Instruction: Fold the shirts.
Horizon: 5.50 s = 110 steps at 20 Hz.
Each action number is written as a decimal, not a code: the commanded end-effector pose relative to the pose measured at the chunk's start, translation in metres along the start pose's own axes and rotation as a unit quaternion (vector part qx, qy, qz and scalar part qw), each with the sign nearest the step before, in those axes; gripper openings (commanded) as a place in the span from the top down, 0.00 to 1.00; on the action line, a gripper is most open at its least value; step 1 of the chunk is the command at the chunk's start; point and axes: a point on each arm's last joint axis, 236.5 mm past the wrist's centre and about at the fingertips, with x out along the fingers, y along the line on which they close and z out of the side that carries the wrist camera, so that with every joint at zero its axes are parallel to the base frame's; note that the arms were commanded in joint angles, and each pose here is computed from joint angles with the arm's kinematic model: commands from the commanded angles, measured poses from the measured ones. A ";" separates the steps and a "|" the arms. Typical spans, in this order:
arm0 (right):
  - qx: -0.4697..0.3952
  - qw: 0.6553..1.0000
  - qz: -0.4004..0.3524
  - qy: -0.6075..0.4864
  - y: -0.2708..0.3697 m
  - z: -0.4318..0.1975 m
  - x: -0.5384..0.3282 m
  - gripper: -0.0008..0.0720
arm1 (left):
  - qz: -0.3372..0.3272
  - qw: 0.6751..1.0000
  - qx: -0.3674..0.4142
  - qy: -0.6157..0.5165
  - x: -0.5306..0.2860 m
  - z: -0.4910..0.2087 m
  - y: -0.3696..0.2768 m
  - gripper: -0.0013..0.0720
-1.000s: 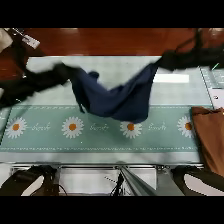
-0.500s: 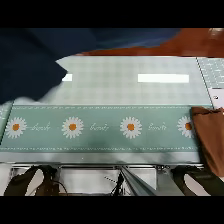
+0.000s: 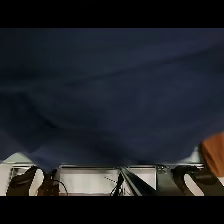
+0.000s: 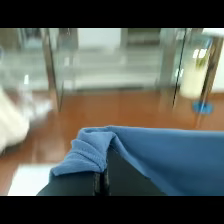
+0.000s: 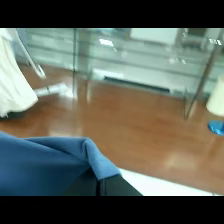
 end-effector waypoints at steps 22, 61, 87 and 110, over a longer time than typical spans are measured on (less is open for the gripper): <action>0.383 0.853 0.087 0.344 -0.042 -0.345 0.440 0.37 | -0.107 0.829 -0.296 0.461 0.288 -0.427 -0.026 0.02; 0.474 0.764 -0.024 0.437 -0.096 -0.510 0.213 0.14 | 0.000 0.694 -0.424 0.582 0.133 -0.581 0.004 0.96; 0.357 0.771 0.140 0.507 0.008 -0.452 0.268 0.97 | -0.104 0.767 -0.445 0.451 0.198 -0.471 -0.009 0.96; 0.054 0.996 -0.052 0.046 -0.004 -0.025 -0.020 0.97 | 0.117 0.982 0.042 -0.145 -0.065 0.030 0.034 0.96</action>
